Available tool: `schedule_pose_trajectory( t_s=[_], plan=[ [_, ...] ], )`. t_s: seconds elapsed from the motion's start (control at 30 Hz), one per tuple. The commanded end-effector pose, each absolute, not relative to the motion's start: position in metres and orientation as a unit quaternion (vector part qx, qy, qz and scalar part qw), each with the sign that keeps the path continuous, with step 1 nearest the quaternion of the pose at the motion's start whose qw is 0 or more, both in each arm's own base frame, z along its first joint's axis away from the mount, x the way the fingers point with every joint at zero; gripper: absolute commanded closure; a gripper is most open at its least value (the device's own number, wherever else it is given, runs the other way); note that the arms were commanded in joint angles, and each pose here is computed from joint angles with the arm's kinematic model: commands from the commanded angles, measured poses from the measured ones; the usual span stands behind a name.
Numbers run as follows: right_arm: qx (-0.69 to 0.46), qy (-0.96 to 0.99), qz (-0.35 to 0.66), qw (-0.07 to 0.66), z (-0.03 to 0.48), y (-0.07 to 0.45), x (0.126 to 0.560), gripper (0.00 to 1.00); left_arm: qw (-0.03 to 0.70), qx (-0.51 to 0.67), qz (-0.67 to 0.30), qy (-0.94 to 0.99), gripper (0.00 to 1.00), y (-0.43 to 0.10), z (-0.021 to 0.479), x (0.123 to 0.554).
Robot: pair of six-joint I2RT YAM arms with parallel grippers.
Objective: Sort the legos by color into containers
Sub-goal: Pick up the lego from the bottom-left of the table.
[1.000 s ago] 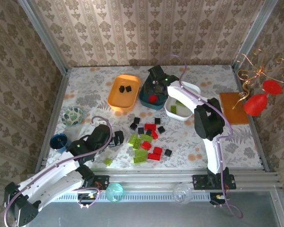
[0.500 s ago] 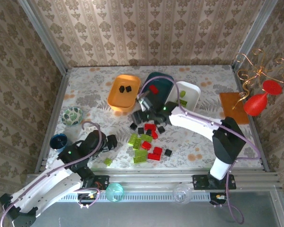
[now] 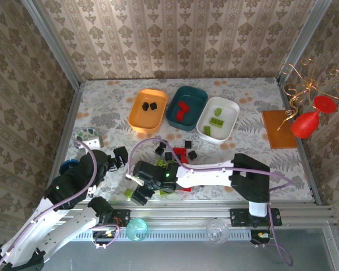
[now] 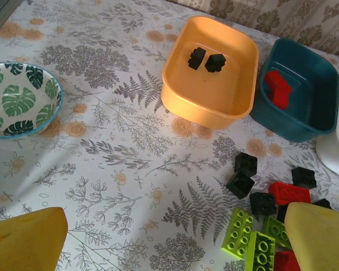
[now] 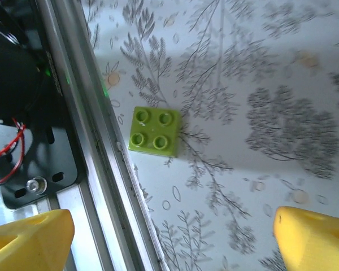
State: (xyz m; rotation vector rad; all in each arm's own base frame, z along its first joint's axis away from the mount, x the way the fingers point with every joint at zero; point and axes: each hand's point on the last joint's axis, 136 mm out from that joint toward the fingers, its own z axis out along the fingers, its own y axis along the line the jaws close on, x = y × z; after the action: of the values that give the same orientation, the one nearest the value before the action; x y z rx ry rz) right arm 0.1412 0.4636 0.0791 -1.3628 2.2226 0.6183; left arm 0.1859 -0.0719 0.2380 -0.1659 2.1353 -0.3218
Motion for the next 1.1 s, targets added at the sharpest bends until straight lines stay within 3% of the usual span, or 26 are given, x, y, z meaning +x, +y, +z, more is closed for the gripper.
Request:
schedule_pose_trajectory(
  t_s=[0.0, 0.5, 0.83, 1.07],
  plan=[
    [-0.502, 0.796, 0.232, 0.245, 0.077, 0.485, 0.148, 0.08, 0.464, -0.043, -0.109, 0.878, 0.00, -0.066, 0.237, 0.182],
    [-0.538, 0.784, 0.181, 0.251, 0.034, 0.517, 0.145, 0.17, 0.464, -0.041, -0.124, 0.876, 0.00, -0.064, 0.237, 0.174],
    [-0.545, 0.783, 0.168, 0.249, 0.025, 0.521, 0.147, 0.39, 0.467, -0.040, -0.127, 0.874, 0.00, -0.066, 0.242, 0.177],
    [-0.562, 0.777, 0.148, 0.243, 0.017, 0.523, 0.139, 0.40, 0.482, -0.030, -0.132, 0.866, 0.00, -0.067, 0.265, 0.178]
  ],
)
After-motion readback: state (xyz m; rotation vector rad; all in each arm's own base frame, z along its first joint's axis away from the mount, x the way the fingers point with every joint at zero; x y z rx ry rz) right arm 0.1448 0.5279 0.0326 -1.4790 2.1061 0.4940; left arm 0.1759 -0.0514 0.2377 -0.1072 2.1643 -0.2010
